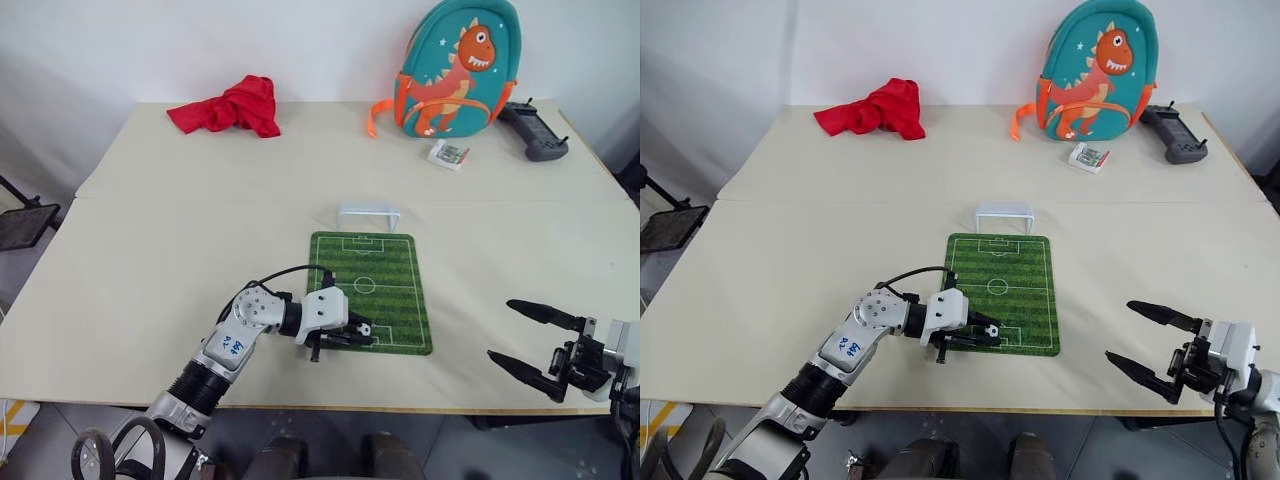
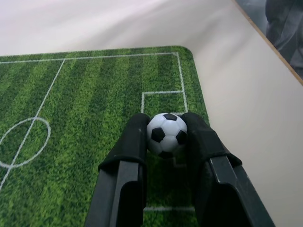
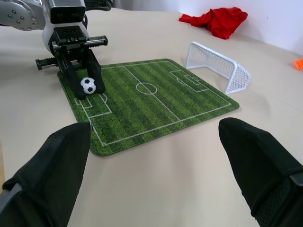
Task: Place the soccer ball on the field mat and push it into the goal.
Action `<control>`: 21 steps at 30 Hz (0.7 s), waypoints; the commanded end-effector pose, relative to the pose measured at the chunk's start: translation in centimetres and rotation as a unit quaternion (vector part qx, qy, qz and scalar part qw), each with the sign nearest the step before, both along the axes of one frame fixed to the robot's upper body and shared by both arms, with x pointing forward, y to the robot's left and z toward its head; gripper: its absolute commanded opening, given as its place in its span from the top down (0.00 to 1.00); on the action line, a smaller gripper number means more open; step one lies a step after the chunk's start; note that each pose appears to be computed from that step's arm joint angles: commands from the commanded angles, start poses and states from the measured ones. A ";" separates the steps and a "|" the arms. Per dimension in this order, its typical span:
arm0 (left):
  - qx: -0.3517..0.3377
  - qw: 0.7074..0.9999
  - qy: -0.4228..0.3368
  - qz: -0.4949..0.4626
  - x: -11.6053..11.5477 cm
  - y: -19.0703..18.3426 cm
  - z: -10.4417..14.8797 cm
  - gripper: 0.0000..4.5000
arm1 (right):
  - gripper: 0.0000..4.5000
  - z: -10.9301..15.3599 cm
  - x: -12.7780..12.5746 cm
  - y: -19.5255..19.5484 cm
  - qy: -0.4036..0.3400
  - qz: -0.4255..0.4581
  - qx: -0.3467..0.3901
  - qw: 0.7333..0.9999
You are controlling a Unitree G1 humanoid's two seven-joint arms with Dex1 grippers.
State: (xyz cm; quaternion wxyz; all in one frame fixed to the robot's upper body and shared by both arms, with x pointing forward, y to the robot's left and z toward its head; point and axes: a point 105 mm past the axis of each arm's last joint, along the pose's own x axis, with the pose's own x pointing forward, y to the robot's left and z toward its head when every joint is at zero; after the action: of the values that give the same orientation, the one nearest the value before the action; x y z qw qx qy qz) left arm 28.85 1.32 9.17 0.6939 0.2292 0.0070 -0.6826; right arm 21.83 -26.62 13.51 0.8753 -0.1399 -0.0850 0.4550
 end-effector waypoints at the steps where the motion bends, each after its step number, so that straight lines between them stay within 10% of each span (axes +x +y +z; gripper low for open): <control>1: -0.003 1.000 -0.003 -0.006 -0.2 -0.3 0.3 0.81 | 0.00 0.7 -0.3 0.1 -0.020 -0.003 0.004 1.000; 3: -0.005 1.000 -0.004 -0.005 -0.1 -0.4 0.4 0.81 | 0.00 0.7 -0.3 0.1 -0.020 -0.003 0.005 1.000; 9: -0.002 1.000 -0.009 -0.007 -0.1 -0.5 0.4 0.39 | 0.00 0.6 -0.3 0.4 -0.018 -0.003 0.008 1.000; 21: -0.063 0.997 -0.042 0.002 0.2 -0.5 3.6 0.39 | 0.00 0.3 -0.1 0.8 -0.011 0.002 0.014 1.000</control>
State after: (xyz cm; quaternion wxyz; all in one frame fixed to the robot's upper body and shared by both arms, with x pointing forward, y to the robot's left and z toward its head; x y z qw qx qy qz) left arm 28.99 0.99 10.38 0.7037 0.2159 -0.0189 -0.6767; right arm 21.70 -26.04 13.25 0.8776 -0.1301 -0.0891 0.4527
